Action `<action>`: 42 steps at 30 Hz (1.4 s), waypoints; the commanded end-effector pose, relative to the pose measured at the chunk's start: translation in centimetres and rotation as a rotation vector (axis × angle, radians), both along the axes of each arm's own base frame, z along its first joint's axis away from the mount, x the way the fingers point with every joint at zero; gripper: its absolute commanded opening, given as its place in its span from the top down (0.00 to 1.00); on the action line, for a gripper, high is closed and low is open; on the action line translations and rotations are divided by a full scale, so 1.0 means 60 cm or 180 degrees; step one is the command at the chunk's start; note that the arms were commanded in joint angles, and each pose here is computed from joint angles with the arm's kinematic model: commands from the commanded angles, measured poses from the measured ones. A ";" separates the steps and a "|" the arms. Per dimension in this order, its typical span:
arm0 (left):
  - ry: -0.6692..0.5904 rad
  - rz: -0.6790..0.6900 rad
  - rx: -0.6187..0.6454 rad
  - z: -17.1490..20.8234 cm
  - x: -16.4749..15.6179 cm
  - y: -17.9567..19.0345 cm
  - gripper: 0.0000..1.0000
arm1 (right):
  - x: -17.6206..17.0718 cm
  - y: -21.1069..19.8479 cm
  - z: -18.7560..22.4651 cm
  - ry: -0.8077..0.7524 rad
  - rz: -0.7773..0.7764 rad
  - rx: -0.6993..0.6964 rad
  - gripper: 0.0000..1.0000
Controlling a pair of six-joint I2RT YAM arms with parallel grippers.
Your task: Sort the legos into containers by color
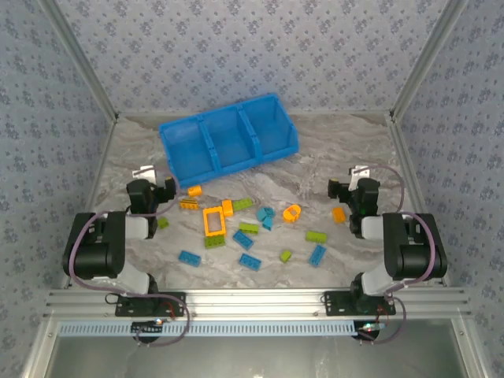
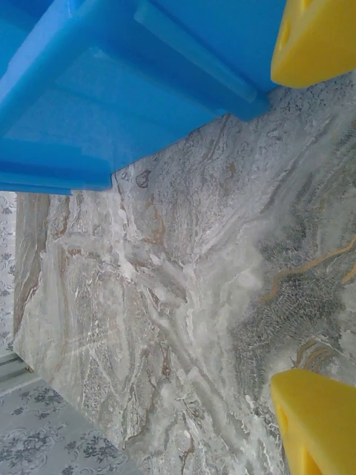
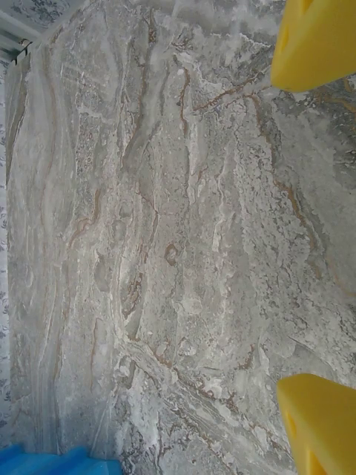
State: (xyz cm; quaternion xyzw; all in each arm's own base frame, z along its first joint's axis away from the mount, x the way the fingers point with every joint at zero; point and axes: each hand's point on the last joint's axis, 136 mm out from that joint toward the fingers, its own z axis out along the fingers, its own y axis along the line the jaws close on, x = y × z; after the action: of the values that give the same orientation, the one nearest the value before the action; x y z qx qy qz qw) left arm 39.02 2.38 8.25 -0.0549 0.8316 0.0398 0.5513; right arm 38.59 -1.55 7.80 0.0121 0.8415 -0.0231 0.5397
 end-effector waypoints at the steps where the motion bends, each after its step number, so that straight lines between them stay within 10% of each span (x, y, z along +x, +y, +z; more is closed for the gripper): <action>1: -0.0048 -0.0108 0.0004 0.012 0.011 -0.009 0.02 | 0.009 -0.002 0.007 -0.0032 0.0017 0.0001 0.00; 19: -0.0104 -0.0123 0.0013 0.019 0.009 -0.011 0.02 | 0.008 -0.001 0.010 -0.0058 0.0022 0.0008 0.00; 25: -0.0548 0.0318 0.0194 0.204 -0.047 -0.018 0.02 | -0.022 -0.018 0.194 -0.0464 -0.0335 -0.0029 0.00; 29: -0.0623 0.0564 0.0093 0.348 -0.105 -0.032 0.02 | -0.060 0.000 0.378 -0.0911 -0.0508 0.0859 0.00; 32: -0.0339 0.0436 -0.0568 0.380 -0.136 -0.052 0.02 | -0.110 -0.021 0.367 -0.0438 -0.1440 0.2228 0.00; 37: -0.0182 0.0431 -0.1770 0.356 -0.178 -0.068 0.02 | -0.125 0.111 0.416 -0.0433 -0.0032 0.2104 0.00; 42: 0.0718 0.0554 -0.1496 0.299 -0.161 -0.077 0.03 | -0.204 0.232 0.432 -0.0433 0.0850 0.1230 0.00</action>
State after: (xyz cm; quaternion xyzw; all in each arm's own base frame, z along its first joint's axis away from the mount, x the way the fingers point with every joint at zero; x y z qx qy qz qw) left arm 29.63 -1.19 30.79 -0.2402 0.8002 -0.1107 0.5384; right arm 28.60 11.26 34.19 0.0675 0.7697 0.2530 0.5822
